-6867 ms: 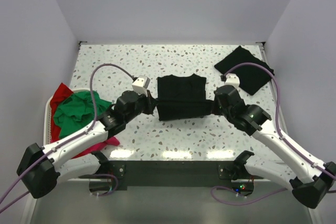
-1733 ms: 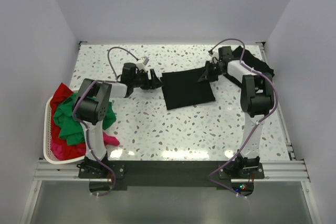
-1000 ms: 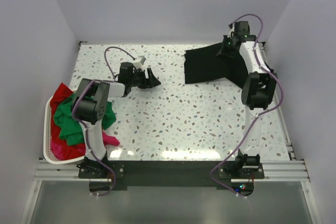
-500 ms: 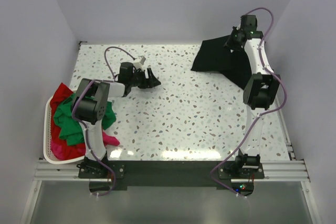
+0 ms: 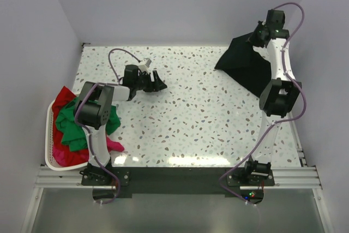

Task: Fold and stack the t-shirts
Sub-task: Neatly place the folded tshirt to the corner

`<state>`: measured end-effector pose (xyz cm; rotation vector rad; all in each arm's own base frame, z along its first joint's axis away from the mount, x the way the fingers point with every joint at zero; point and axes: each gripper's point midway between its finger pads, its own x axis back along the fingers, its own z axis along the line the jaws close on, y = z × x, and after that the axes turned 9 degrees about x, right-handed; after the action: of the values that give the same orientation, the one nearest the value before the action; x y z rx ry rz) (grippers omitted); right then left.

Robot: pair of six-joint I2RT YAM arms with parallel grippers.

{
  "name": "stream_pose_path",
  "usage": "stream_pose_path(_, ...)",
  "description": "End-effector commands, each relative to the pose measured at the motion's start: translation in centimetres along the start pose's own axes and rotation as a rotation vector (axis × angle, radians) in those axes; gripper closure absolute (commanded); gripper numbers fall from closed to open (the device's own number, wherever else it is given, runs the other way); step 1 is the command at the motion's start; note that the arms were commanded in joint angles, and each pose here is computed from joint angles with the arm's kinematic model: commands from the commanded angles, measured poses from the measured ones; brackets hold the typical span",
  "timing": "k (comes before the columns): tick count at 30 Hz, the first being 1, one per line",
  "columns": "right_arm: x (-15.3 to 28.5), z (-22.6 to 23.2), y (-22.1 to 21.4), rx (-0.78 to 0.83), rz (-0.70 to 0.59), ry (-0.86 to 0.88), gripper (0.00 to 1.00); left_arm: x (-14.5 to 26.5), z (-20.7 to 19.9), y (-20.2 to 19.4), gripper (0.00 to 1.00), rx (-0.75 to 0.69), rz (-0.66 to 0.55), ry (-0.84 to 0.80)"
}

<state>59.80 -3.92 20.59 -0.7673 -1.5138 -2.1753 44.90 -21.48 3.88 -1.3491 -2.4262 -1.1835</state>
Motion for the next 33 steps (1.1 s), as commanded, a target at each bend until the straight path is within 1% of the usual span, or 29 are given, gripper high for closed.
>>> stream_pose_path(1, 6.1, 1.9, 6.3, -0.004, -0.18, 0.054, 1.0, 0.2, 0.5, 0.0, 0.24, -0.007, -0.003, -0.001)
stream_pose_path(12, 8.4, 1.1, 7.7, -0.005, -0.213, 0.056, 1.0, 0.4, 0.2, 0.1, 0.24, -0.01, -0.008, -0.007)
stream_pose_path(18, 8.7, -0.6, 7.2, -0.015, -0.2, 0.041, 1.0, 0.4, 0.2, 0.0, 0.24, -0.006, -0.004, -0.011)
stream_pose_path(19, 9.2, -0.9, 7.5, -0.014, -0.213, 0.039, 1.0, 0.4, 0.2, 0.0, 0.24, -0.007, -0.006, -0.01)
stream_pose_path(27, 8.7, -3.3, 6.2, -0.023, -0.175, 0.011, 1.0, 0.4, 0.2, -0.1, 0.24, -0.003, -0.001, -0.014)
stream_pose_path(33, 6.5, -6.2, 3.1, -0.038, -0.112, -0.042, 1.0, 0.4, 0.0, 0.0, 0.24, -0.003, -0.002, -0.018)
